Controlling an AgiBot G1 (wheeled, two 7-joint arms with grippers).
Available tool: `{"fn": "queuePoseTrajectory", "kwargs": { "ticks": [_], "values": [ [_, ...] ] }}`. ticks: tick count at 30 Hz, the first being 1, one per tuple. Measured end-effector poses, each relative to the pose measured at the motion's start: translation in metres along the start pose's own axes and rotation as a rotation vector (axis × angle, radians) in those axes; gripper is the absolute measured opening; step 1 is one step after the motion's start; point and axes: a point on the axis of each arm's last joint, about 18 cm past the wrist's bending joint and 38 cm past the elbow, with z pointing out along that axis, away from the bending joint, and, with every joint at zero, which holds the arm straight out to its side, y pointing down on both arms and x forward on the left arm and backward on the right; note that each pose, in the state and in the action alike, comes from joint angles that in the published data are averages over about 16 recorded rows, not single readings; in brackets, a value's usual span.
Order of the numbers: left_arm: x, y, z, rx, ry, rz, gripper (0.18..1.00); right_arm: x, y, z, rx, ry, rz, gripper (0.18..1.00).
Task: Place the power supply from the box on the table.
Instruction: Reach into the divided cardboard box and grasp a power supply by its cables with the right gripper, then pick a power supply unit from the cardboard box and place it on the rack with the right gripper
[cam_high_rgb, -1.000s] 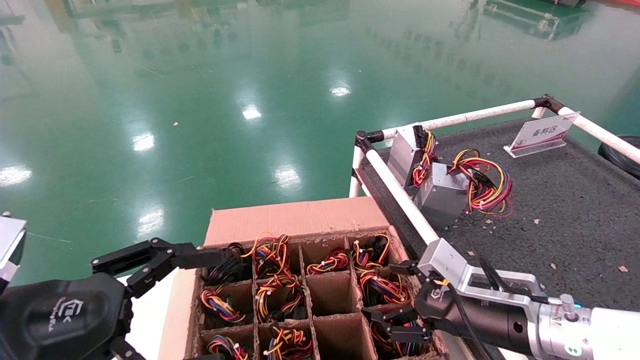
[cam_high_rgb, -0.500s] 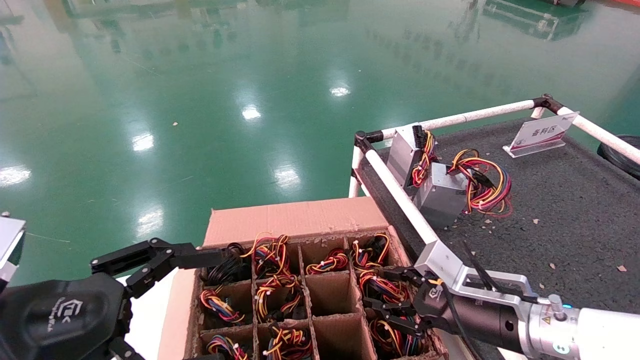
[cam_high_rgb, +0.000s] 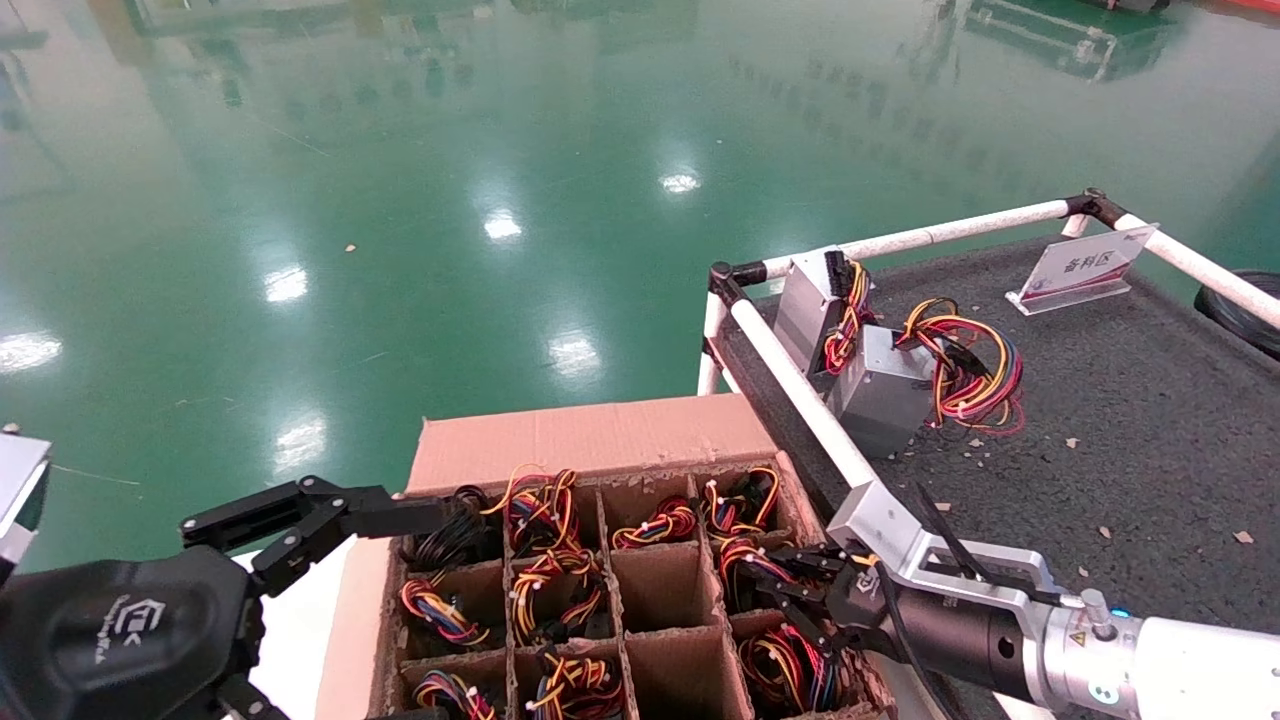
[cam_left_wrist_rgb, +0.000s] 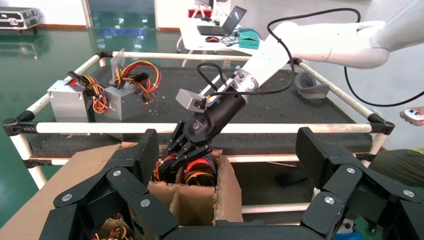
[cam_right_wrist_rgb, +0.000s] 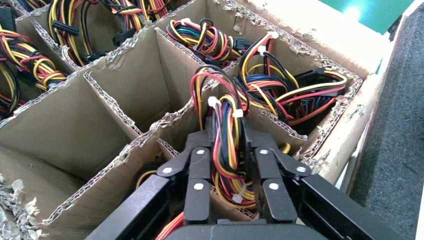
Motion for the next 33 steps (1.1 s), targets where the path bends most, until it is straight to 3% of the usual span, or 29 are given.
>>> {"fn": "queuePoseTrajectory", "kwargs": {
  "ticks": [4, 15, 33],
  "values": [
    [0.000, 0.000, 0.000, 0.000, 0.000, 0.000, 1.001, 0.000, -0.002, -0.001, 0.011, -0.002, 0.008, 0.310],
    [0.000, 0.000, 0.000, 0.000, 0.000, 0.000, 1.001, 0.005, -0.024, -0.024, 0.083, -0.012, 0.027, 0.230],
    [0.000, 0.000, 0.000, 0.000, 0.000, 0.000, 1.001, 0.040, -0.118, -0.129, 0.340, 0.023, 0.039, 0.218]
  ]
}}
